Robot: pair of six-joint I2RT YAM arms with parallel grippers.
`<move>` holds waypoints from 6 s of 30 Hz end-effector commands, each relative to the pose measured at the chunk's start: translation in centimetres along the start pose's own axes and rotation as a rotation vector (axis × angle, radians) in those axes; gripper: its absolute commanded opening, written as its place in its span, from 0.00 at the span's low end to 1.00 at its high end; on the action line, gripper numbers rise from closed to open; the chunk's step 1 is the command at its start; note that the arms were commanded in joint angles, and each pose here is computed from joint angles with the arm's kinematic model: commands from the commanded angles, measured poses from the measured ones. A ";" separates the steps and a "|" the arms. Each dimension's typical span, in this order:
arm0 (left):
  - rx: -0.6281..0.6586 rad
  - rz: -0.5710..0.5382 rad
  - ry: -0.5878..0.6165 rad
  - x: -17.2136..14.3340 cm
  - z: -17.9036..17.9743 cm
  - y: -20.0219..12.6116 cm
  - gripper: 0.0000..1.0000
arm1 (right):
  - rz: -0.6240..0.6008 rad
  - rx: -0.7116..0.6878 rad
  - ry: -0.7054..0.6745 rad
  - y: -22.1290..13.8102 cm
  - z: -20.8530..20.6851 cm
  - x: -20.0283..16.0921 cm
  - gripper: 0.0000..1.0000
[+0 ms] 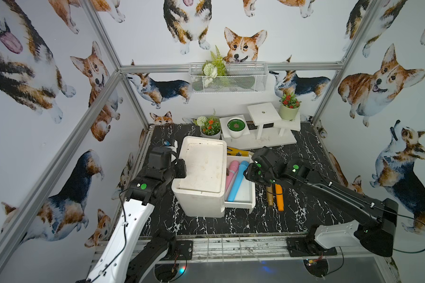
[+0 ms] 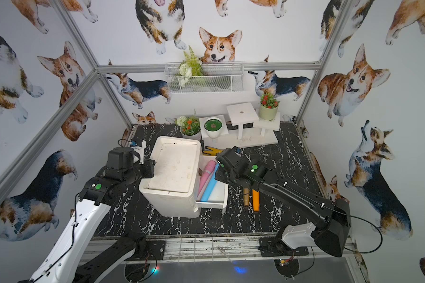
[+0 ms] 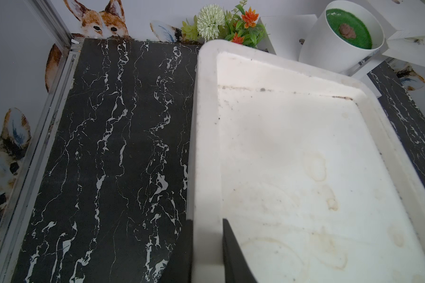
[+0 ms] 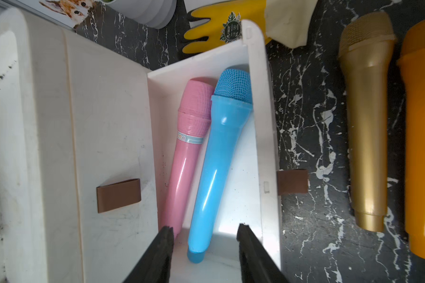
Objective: Take the microphone out of the drawer
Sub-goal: Open the drawer in the storage box, then pick up the microphone from the drawer, then place the microphone at the center of the board.
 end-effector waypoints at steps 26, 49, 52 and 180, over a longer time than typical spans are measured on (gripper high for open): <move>-0.023 0.001 -0.051 -0.4 -0.1 0.1 0.00 | -0.018 -0.142 0.074 8.2 0.3 -2.6 0.49; -0.020 0.003 -0.052 -0.8 0.1 0.0 0.00 | -0.007 -0.186 0.069 9.9 -0.7 -3.4 0.41; -0.018 0.003 -0.052 -0.8 0.2 0.0 0.00 | -0.013 -0.184 0.064 9.6 -0.6 -3.2 0.37; 0.005 0.014 -0.048 -0.9 0.4 0.3 0.00 | 0.394 -0.424 -0.043 7.3 -26.6 -3.8 0.51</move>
Point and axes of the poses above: each gripper's point midway between its finger pads, its own y axis out along the fingers, its own z axis along the line the jaws close on, x = y × z, the point moved 4 cm from there along -y, back along the fingers, and after that the axes turned 13 degrees about -y, right-handed, at the moved point
